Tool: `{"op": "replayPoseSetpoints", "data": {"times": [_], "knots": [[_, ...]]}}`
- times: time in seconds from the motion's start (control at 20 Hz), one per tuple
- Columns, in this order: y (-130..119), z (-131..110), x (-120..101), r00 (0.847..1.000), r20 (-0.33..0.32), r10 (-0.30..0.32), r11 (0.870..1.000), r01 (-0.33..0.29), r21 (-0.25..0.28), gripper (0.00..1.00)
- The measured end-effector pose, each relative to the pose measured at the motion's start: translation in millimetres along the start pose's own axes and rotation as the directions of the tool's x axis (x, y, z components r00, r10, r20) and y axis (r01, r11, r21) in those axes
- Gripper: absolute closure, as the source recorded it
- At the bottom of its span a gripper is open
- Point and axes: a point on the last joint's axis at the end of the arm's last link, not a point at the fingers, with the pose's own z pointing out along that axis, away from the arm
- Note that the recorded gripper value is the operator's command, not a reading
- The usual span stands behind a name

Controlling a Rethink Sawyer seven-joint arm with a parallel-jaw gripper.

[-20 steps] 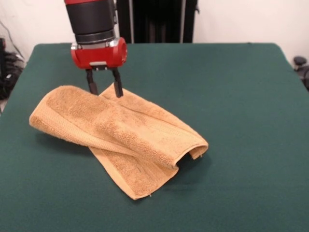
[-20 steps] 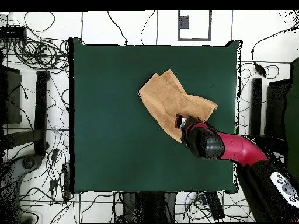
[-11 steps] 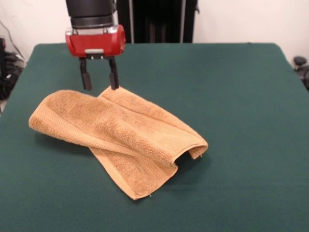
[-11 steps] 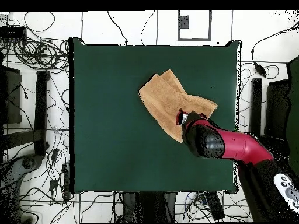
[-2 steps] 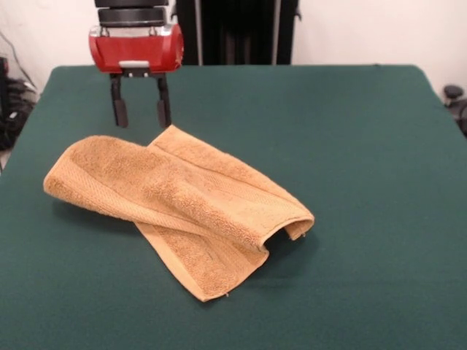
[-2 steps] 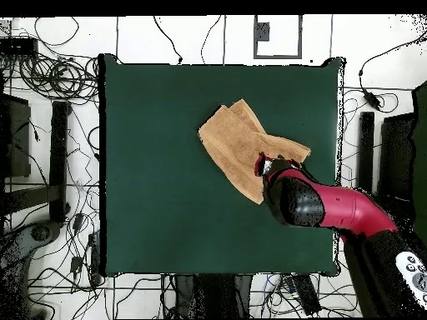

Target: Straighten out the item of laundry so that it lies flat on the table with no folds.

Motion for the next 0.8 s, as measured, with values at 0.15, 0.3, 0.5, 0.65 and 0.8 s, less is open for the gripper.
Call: {"op": "replayPoseSetpoints", "data": {"times": [0.15,0.3,0.5,0.65,0.8], "knots": [[8.5,3.0,2.0,1.0,-0.006,-0.011,1.0,0.011,-0.006,0.0],[16.7,3.8,1.9,1.0,-0.007,-0.023,1.0,0.023,-0.011,0.0],[20.3,4.2,1.8,1.0,-0.008,-0.029,1.0,0.029,-0.013,0.0],[20.6,4.2,1.9,1.0,-0.008,-0.029,0.999,0.029,-0.013,0.0],[19.5,5.0,3.6,1.0,-0.012,-0.029,1.0,0.029,-0.007,0.0]]}}
